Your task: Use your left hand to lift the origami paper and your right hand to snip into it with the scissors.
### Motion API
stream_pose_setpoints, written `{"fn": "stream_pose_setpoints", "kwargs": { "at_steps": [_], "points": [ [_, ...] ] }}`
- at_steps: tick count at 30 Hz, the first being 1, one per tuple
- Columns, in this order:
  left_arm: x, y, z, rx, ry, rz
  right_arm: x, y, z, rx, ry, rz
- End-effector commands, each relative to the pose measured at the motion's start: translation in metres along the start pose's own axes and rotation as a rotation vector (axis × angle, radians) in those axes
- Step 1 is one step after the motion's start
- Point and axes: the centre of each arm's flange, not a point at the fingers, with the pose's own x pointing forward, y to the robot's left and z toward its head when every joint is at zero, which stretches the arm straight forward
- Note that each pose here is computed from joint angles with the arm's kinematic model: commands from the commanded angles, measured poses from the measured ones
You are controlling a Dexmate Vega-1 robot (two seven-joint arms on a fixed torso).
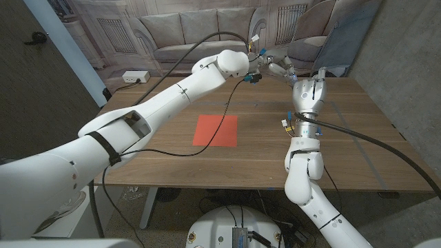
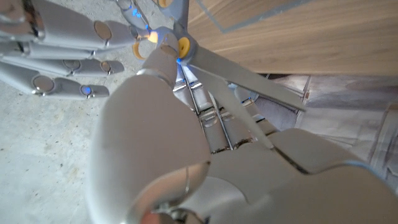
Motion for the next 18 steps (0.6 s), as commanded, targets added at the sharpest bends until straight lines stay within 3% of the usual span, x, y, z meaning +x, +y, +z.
{"fn": "stream_pose_setpoints", "kwargs": {
  "at_steps": [1, 2, 4, 7, 10, 12, 16, 17, 18],
  "points": [
    [-0.0121, 0.001, -0.0063, -0.05, -0.106, 0.115, -0.0031, -0.0028, -0.0005, -0.003, -0.012, -0.024],
    [-0.0131, 0.0015, -0.0058, -0.038, -0.138, 0.127, -0.0031, -0.0032, -0.001, -0.001, -0.016, -0.011],
    [-0.0118, 0.0028, -0.0039, -0.033, -0.111, 0.08, -0.0044, -0.0027, -0.0012, -0.004, -0.014, -0.03],
    [-0.015, 0.0018, -0.0003, 0.032, -0.109, 0.113, -0.0043, -0.004, -0.0013, -0.001, -0.013, -0.024],
    [-0.0136, 0.0022, 0.0005, 0.063, -0.083, 0.089, -0.0045, -0.0045, -0.0023, 0.002, -0.007, -0.024],
    [-0.0117, 0.0024, 0.0009, 0.081, -0.013, 0.052, -0.0067, -0.0047, -0.0037, 0.022, -0.002, -0.051],
    [-0.0105, 0.0007, -0.0012, 0.088, 0.029, 0.034, -0.0098, -0.0036, -0.0044, 0.018, 0.038, -0.077],
    [-0.0122, 0.0, -0.0024, 0.067, 0.042, 0.068, -0.0104, -0.0033, -0.0034, -0.012, 0.059, -0.093],
    [-0.0105, 0.0011, -0.0024, 0.059, 0.058, 0.039, -0.0114, -0.003, -0.0051, 0.01, 0.043, -0.103]
  ]
}}
